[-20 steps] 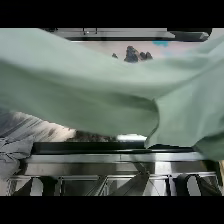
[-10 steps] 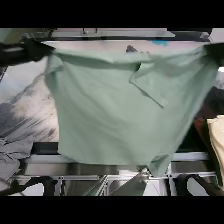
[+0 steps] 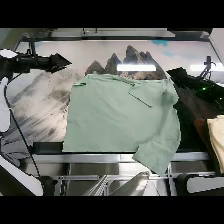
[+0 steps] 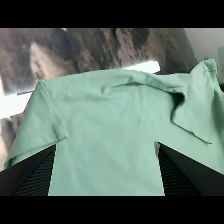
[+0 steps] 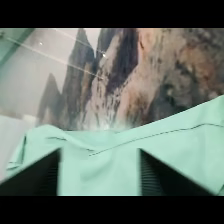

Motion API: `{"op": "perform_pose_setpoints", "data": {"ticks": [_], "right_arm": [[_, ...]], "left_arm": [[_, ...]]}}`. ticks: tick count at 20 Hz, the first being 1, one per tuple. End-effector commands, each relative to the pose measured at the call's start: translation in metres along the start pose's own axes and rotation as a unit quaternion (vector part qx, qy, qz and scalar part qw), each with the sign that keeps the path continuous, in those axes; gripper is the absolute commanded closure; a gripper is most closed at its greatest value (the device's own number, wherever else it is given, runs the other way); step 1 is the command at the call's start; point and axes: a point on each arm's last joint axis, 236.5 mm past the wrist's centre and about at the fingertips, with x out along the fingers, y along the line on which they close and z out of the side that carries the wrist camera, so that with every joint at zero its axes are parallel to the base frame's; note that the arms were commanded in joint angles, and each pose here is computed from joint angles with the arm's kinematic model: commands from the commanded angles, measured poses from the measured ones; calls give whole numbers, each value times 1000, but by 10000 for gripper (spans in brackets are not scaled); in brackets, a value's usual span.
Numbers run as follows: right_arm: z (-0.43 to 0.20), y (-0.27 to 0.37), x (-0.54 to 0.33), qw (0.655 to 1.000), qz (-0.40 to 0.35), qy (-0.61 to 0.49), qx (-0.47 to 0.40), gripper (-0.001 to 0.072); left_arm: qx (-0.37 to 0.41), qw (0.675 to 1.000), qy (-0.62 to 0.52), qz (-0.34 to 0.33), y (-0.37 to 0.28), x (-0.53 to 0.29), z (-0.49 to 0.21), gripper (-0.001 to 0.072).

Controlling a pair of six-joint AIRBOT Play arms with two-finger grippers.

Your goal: Fold the shirts.

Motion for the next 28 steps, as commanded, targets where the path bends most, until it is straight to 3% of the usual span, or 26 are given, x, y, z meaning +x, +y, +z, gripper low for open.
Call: {"op": "perform_pose_setpoints", "data": {"ticks": [1, 3, 4, 7, 11, 14, 16, 17, 18, 19, 22, 23, 24, 25, 26, 28], "right_arm": [[6, 23, -35, 996, 88, 25, 19, 420], [-6, 40, -76, 990, 118, 76, 15, 447], [-21, 41, -94, 988, 101, 115, 9, 621], [-63, 47, -126, 986, 36, 163, -11, 688], [-92, 74, -150, 990, 20, 134, -35, 688], [-98, 91, -160, 991, 19, 121, -59, 687], [-97, 96, -163, 991, 19, 116, -63, 681], [-97, 96, -162, 991, 18, 116, -58, 679], [-96, 94, -161, 992, 18, 115, -50, 616], [-95, 93, -160, 993, 18, 114, -33, 474], [-82, 106, -156, 995, 52, 89, 7, 450], [-75, 111, -154, 995, 69, 75, 20, 449], [-70, 114, -153, 994, 80, 67, 31, 451], [-68, 113, -151, 994, 84, 65, 40, 536], [-73, 102, -150, 993, 67, 76, 57, 691], [-98, 52, -159, 988, -36, 126, 88, 690]], "left_arm": [[-100, 992, 80, -22, 16, -46, -40, -1], [-164, 972, 167, 1, 28, -65, -95, -1], [-200, 955, 219, 21, 33, -71, -130, -2], [-281, 908, 305, 60, 28, -77, -226, -2], [-369, 862, 343, 58, -1, -74, -334, -1], [-408, 845, 339, 66, -2, -69, -372, 0], [-397, 854, 333, 58, -3, -60, -376, 154], [-392, 859, 326, 51, -5, -54, -372, 153], [-385, 861, 329, 50, -9, -48, -371, 153], [-375, 861, 341, 51, -13, -45, -374, 164], [-345, 852, 391, 39, -38, -37, -387, 176], [-331, 851, 407, 33, -47, -34, -391, 359], [-306, 854, 421, 24, -53, -31, -395, 686], [-282, 857, 431, 18, -58, -28, -399, 690], [-270, 856, 440, 21, -60, -26, -403, 691], [-256, 858, 445, 20, -62, -23, -405, 692]]}}
